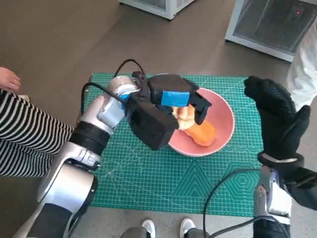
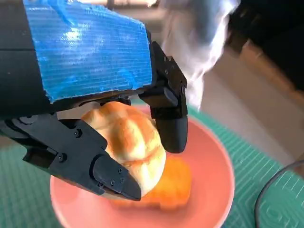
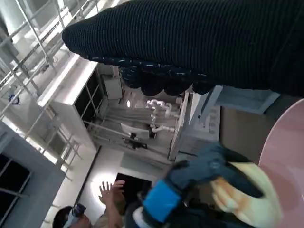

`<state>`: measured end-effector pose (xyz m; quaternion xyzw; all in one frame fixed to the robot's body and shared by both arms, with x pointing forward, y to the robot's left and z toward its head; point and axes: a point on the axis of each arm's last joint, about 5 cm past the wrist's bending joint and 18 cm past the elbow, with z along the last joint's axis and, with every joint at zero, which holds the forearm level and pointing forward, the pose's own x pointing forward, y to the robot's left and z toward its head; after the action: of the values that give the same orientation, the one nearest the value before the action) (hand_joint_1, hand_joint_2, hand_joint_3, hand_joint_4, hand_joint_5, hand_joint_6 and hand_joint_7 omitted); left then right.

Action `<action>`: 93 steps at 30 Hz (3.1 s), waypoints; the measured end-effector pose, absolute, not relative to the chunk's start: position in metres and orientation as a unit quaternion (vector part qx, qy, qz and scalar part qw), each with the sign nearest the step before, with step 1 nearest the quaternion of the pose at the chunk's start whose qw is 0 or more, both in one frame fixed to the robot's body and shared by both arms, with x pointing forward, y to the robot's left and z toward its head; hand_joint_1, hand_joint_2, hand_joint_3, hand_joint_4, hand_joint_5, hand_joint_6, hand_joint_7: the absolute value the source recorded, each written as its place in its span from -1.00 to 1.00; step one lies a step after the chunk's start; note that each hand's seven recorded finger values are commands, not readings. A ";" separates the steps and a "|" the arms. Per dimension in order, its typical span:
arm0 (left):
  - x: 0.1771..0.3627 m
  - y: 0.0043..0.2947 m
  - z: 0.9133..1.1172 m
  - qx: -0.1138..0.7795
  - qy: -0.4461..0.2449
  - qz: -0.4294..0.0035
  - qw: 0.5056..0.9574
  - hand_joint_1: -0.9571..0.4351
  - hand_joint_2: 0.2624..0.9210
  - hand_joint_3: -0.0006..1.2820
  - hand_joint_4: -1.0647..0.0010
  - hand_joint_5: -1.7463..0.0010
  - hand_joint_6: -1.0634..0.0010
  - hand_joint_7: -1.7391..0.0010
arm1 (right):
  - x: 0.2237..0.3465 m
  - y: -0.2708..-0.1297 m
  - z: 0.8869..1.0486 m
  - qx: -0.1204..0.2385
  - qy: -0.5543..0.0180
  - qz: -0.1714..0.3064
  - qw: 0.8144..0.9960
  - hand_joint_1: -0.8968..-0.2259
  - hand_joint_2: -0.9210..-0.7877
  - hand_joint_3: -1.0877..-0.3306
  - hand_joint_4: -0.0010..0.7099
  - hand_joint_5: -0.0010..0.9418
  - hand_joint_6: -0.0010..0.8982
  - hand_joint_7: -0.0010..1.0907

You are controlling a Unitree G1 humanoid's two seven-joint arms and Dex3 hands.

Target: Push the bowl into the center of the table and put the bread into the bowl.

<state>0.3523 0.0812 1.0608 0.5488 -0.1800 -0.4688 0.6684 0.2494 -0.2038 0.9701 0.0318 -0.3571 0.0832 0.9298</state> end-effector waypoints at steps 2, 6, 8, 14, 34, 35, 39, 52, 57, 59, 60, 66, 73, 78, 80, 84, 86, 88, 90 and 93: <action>0.354 0.081 1.061 0.550 -0.152 -0.467 0.676 0.20 0.80 -0.91 0.14 0.85 0.17 0.58 | 0.249 -0.204 0.970 0.031 -0.357 0.081 0.930 -0.33 -1.00 0.11 -0.65 -1.00 -0.85 -0.19; 0.354 0.079 1.066 0.551 -0.117 -0.458 0.688 0.17 0.78 -0.96 0.31 0.97 0.20 0.79 | 0.249 -0.204 0.970 0.030 -0.357 0.077 0.931 -0.32 -1.00 0.11 -0.65 -1.00 -0.85 -0.19; 0.354 0.078 1.069 0.552 -0.114 -0.453 0.691 0.14 0.77 -0.97 0.36 0.98 0.22 0.83 | 0.249 -0.204 0.970 0.029 -0.356 0.077 0.931 -0.32 -1.00 0.11 -0.65 -1.00 -0.85 -0.19; 0.351 0.079 1.074 0.552 -0.144 -0.445 0.691 0.00 0.76 -0.98 0.51 1.00 0.32 0.91 | 0.251 -0.203 0.970 0.029 -0.356 0.075 0.931 -0.31 -1.00 0.10 -0.66 -1.00 -0.85 -0.19; 0.352 0.110 1.068 0.415 -0.268 -0.369 0.787 -0.39 0.98 -0.93 0.78 0.99 0.48 0.98 | 0.260 -0.195 0.982 0.034 -0.361 0.082 0.928 -0.31 -1.00 0.06 -0.70 -1.00 -0.86 -0.18; 0.352 0.113 1.068 0.401 -0.275 -0.364 0.794 -0.40 0.99 -0.92 0.77 0.99 0.48 0.98 | 0.261 -0.195 0.984 0.034 -0.362 0.083 0.928 -0.30 -1.00 0.06 -0.69 -1.00 -0.85 -0.18; 0.352 0.123 1.067 0.348 -0.292 -0.347 0.820 -0.41 1.00 -0.86 0.76 0.99 0.45 0.98 | 0.261 -0.194 0.992 0.034 -0.370 0.088 0.924 -0.28 -1.00 0.05 -0.70 -1.00 -0.86 -0.17; 0.339 0.146 1.056 0.141 -0.337 -0.281 0.887 -0.59 1.00 -0.37 0.71 0.99 0.46 0.98 | 0.265 -0.193 1.016 0.028 -0.387 0.104 0.916 -0.34 -1.00 0.07 -0.68 -0.99 -0.82 -0.14; 0.326 0.139 1.051 0.026 -0.363 -0.281 0.888 -0.62 1.00 -0.25 0.71 0.99 0.50 0.99 | 0.269 -0.190 1.023 0.028 -0.393 0.111 0.913 -0.35 -1.00 0.08 -0.65 -0.98 -0.82 -0.13; 0.321 0.136 1.046 -0.014 -0.368 -0.282 0.886 -0.63 1.00 -0.23 0.71 0.99 0.50 0.99 | 0.271 -0.189 1.026 0.029 -0.394 0.113 0.911 -0.35 -1.00 0.08 -0.64 -0.98 -0.82 -0.12; 0.319 0.135 1.044 -0.033 -0.369 -0.284 0.884 -0.63 1.00 -0.22 0.71 0.99 0.50 0.98 | 0.272 -0.188 1.027 0.029 -0.395 0.114 0.911 -0.35 -1.00 0.08 -0.64 -0.98 -0.82 -0.12; 0.310 0.132 1.033 -0.074 -0.364 -0.285 0.883 -0.66 1.00 -0.20 0.70 0.98 0.49 0.97 | 0.275 -0.187 1.029 0.031 -0.391 0.119 0.912 -0.37 -1.00 0.11 -0.63 -0.98 -0.82 -0.11; 0.305 0.135 1.033 -0.071 -0.373 -0.279 0.882 -0.66 1.00 -0.20 0.71 0.98 0.50 0.96 | 0.276 -0.184 1.029 0.029 -0.383 0.124 0.915 -0.37 -1.00 0.11 -0.63 -0.98 -0.83 -0.11; 0.303 0.136 1.034 -0.069 -0.380 -0.276 0.880 -0.65 1.00 -0.21 0.71 0.98 0.53 0.96 | 0.277 -0.183 1.029 0.030 -0.375 0.127 0.918 -0.40 -1.00 0.12 -0.63 -0.98 -0.85 -0.11; 0.303 0.136 1.034 -0.068 -0.380 -0.274 0.881 -0.64 1.00 -0.21 0.71 0.98 0.54 0.96 | 0.277 -0.182 1.029 0.029 -0.373 0.128 0.919 -0.41 -1.00 0.12 -0.63 -0.98 -0.86 -0.11; 0.302 0.137 1.031 -0.064 -0.379 -0.269 0.883 -0.62 1.00 -0.21 0.72 0.99 0.56 0.96 | 0.278 -0.182 1.031 0.028 -0.369 0.129 0.920 -0.41 -1.00 0.13 -0.61 -0.98 -0.86 -0.11; 0.301 0.138 1.030 -0.061 -0.380 -0.267 0.883 -0.61 1.00 -0.20 0.73 0.99 0.56 0.95 | 0.277 -0.183 1.031 0.027 -0.368 0.129 0.921 -0.40 -1.00 0.13 -0.61 -0.98 -0.86 -0.11; 0.301 0.138 1.030 -0.058 -0.381 -0.267 0.884 -0.61 1.00 -0.21 0.74 0.98 0.72 0.75 | 0.277 -0.183 1.032 0.026 -0.367 0.129 0.921 -0.40 -1.00 0.13 -0.61 -0.98 -0.86 -0.11; 0.301 0.138 1.030 -0.055 -0.382 -0.266 0.883 -0.60 1.00 -0.21 0.75 0.97 0.86 0.56 | 0.277 -0.183 1.032 0.026 -0.368 0.129 0.920 -0.40 -1.00 0.13 -0.61 -0.98 -0.86 -0.11; 0.301 0.138 1.030 -0.053 -0.385 -0.264 0.883 -0.60 1.00 -0.21 0.75 0.96 0.95 0.44 | 0.276 -0.183 1.034 0.024 -0.370 0.128 0.920 -0.39 -1.00 0.13 -0.61 -0.98 -0.86 -0.11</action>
<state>0.3009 0.1381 1.0295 -0.0530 -0.3847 -0.2643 0.8828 0.2760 -0.1827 1.0337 0.0243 -0.3704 0.1277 0.9197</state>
